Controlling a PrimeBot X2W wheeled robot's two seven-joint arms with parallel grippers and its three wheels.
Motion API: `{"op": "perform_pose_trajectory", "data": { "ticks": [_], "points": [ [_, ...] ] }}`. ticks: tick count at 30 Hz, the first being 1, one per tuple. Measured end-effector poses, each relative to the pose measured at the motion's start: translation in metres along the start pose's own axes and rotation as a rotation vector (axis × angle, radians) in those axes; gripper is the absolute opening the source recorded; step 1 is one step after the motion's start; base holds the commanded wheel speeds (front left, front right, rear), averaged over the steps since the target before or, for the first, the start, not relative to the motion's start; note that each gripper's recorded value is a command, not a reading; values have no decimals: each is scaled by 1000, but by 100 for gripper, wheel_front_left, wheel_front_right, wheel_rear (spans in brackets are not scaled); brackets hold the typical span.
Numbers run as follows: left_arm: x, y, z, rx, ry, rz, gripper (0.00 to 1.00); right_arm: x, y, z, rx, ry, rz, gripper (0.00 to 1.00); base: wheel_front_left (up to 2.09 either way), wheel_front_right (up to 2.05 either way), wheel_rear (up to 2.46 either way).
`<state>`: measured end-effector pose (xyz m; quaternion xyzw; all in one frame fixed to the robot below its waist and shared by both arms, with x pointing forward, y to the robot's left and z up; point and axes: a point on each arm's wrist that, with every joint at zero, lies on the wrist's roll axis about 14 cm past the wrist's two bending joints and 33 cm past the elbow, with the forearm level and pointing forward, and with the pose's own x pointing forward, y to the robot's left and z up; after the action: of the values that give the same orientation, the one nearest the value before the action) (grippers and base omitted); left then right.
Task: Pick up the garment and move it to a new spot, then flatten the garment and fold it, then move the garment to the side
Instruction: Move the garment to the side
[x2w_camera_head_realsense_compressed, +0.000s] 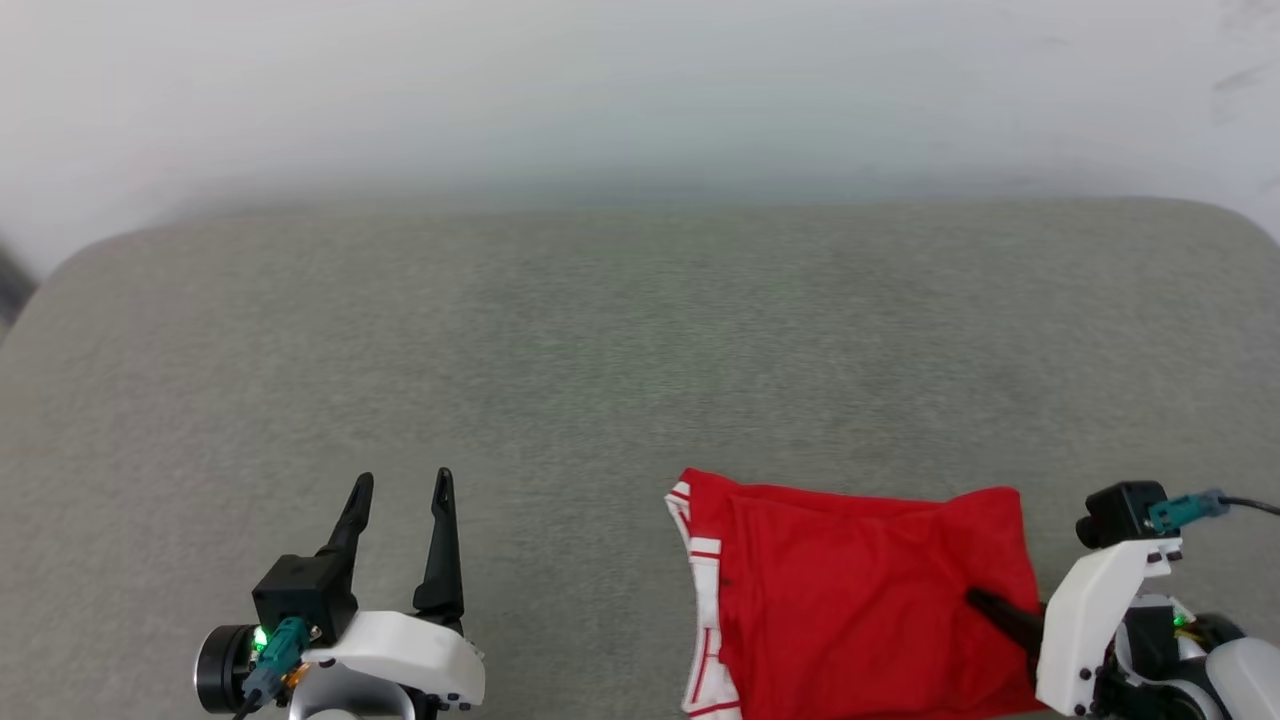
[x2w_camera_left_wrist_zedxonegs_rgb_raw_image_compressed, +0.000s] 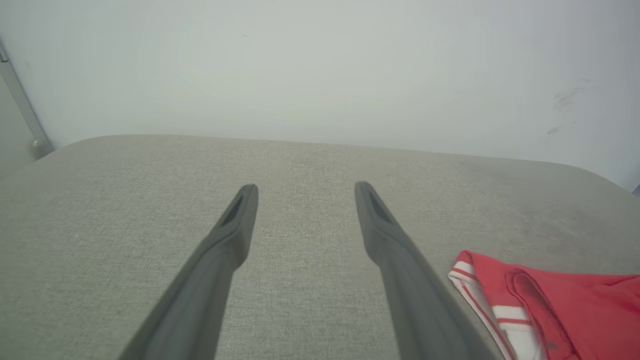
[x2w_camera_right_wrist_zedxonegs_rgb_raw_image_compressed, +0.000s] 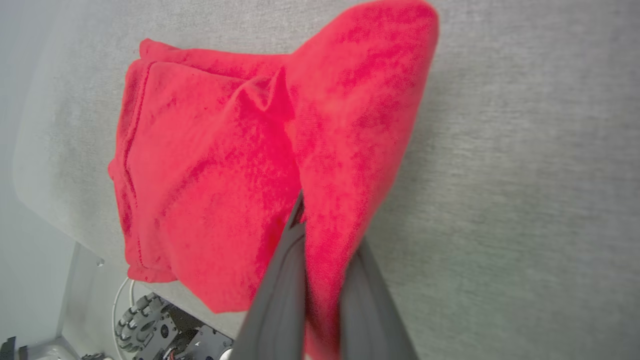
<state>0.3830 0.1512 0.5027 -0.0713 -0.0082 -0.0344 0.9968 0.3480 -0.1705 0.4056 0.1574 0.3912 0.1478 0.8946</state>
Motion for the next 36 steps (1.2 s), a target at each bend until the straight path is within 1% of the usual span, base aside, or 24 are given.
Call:
{"op": "perform_pose_trajectory", "data": {
  "ticks": [2,5,7,10,12,14,18,23,30,32,34,35,36],
  "points": [
    [5,-11,2,-5,-7,-33,100,-10,-14,3,-47,-14,-55,0,0,0,0],
    [14,-35,2,-17,-9,-99,100,-23,-31,10,-60,-46,-115,0,0,0,0],
    [21,-52,2,-22,-12,-149,100,-34,-48,14,-76,-58,-176,0,0,0,0],
    [37,-80,7,-22,-36,-233,100,-51,-80,30,-109,-93,-287,0,0,0,0],
    [50,-94,5,-21,-36,-280,100,-56,-99,42,-111,-114,-347,0,0,0,0],
    [61,-105,1,-22,-30,-316,100,-61,-120,48,-131,-109,-415,0,0,0,0],
    [86,-127,-4,-35,-32,-383,100,-76,-167,70,-141,-150,-557,0,0,0,0],
    [114,-138,-23,-33,-10,-436,100,-91,-215,98,-133,-205,-705,0,0,0,0],
    [141,-150,-45,-45,3,-480,100,-115,-274,120,-138,-245,-891,0,0,0,0],
    [149,-147,-49,-42,0,-476,100,-114,-284,125,-138,-272,-922,0,0,0,0],
    [152,-143,-57,-43,9,-469,100,-103,-290,117,-132,-256,-933,0,0,0,0],
    [153,-141,-60,-40,15,-465,100,-94,-290,112,-137,-249,-929,9,0,0,0],
    [155,-139,-62,-37,17,-461,100,-87,-290,109,-136,-253,-922,32,0,0,0]
  ]
}}
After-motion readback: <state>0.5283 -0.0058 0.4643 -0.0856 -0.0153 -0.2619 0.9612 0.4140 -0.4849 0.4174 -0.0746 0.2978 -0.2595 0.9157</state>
